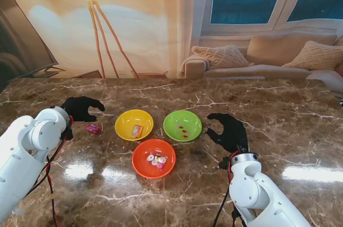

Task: Portion candies into small dishes

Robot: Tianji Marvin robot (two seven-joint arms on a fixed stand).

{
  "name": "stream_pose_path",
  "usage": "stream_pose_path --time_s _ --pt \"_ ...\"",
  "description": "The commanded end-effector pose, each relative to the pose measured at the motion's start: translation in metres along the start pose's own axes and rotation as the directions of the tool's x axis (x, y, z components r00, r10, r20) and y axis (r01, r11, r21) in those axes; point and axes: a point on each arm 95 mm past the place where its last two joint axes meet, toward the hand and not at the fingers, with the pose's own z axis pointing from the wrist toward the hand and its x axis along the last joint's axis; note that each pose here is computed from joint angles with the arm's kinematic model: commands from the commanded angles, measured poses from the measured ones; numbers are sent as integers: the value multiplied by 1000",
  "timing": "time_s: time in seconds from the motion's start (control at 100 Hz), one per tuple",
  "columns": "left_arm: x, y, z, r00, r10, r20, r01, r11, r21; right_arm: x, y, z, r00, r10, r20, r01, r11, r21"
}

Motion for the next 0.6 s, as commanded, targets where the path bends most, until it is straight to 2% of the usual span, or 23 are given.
stream_pose_path --time_s 0.0,0.25,0.59 --pt "-13 10 3 1000 -1 22 2 999 -44 -1 -5 -3 1000 0 8 0 1000 22" --pt "-20 26 15 1000 -1 14 4 987 -163 -1 -5 -2 1000 -3 11 3 1000 22" --pt "-31 40 21 998 60 14 -56 979 -197 -1 -6 -1 1000 -2 12 1 999 35"
